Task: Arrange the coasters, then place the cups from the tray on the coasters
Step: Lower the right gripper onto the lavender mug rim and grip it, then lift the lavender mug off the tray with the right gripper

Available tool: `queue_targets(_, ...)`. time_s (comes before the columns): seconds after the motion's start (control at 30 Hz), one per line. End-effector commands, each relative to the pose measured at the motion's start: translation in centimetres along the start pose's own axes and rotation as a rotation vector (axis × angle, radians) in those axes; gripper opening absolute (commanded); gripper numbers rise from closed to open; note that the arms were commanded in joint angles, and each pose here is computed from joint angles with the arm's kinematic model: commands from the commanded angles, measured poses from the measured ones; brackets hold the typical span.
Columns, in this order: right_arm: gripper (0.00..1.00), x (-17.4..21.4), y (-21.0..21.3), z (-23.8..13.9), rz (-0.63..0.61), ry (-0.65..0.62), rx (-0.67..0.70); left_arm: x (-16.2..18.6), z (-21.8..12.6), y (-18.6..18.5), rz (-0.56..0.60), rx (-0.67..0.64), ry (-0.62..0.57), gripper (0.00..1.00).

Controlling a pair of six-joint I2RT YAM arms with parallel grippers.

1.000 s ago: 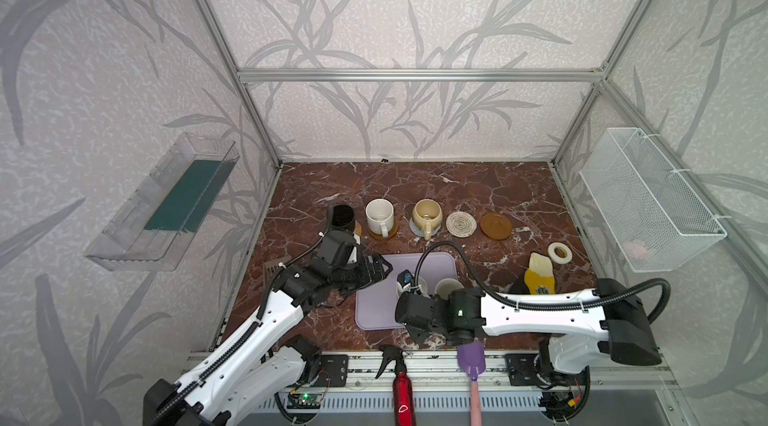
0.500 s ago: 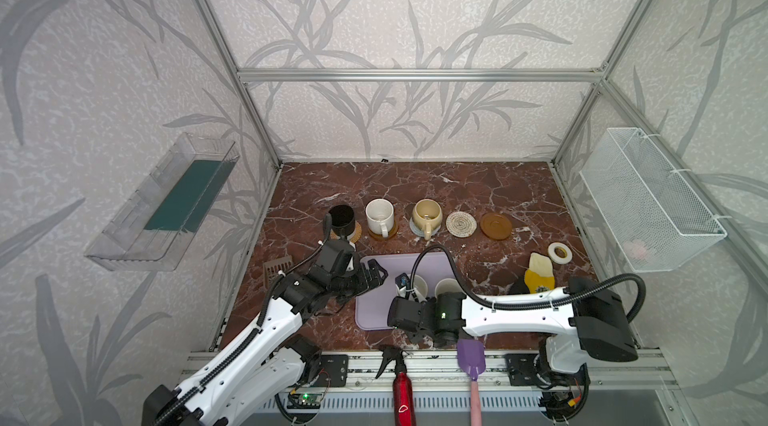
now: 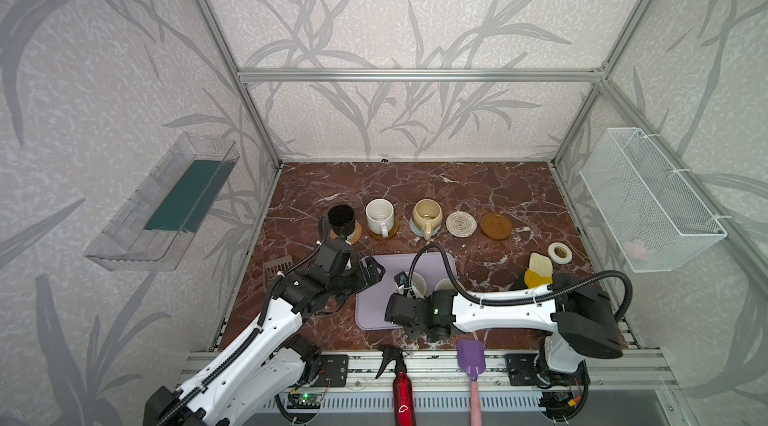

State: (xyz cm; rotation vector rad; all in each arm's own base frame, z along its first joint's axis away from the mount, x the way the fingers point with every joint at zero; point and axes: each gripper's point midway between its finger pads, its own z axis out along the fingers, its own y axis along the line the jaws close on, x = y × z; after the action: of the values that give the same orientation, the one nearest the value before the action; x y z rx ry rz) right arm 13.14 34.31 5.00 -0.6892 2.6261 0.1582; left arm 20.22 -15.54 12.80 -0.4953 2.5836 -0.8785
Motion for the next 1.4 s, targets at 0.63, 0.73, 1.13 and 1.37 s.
queue_targets(0.63, 0.13, -3.1, 0.9, -0.7, -0.020, -0.089, -0.021, -1.0, 0.7, 0.5, -0.089, 0.060, -0.056, 0.99)
queue_targets(0.73, 0.12, -3.4, 1.0, -1.0, -0.019, -0.102, -0.030, -1.1, 0.7, -0.5, -0.111, 0.117, -0.046, 0.99)
queue_targets(1.13, 0.00, -5.6, 1.6, -3.6, -0.009, -0.197, -0.090, -2.6, -1.6, -1.8, -0.091, 0.151, -0.111, 0.99)
queue_targets(1.37, 0.00, -6.7, 1.5, -5.0, -0.008, -0.251, -0.101, -3.4, -2.4, -3.1, -0.085, 0.180, -0.133, 0.99)
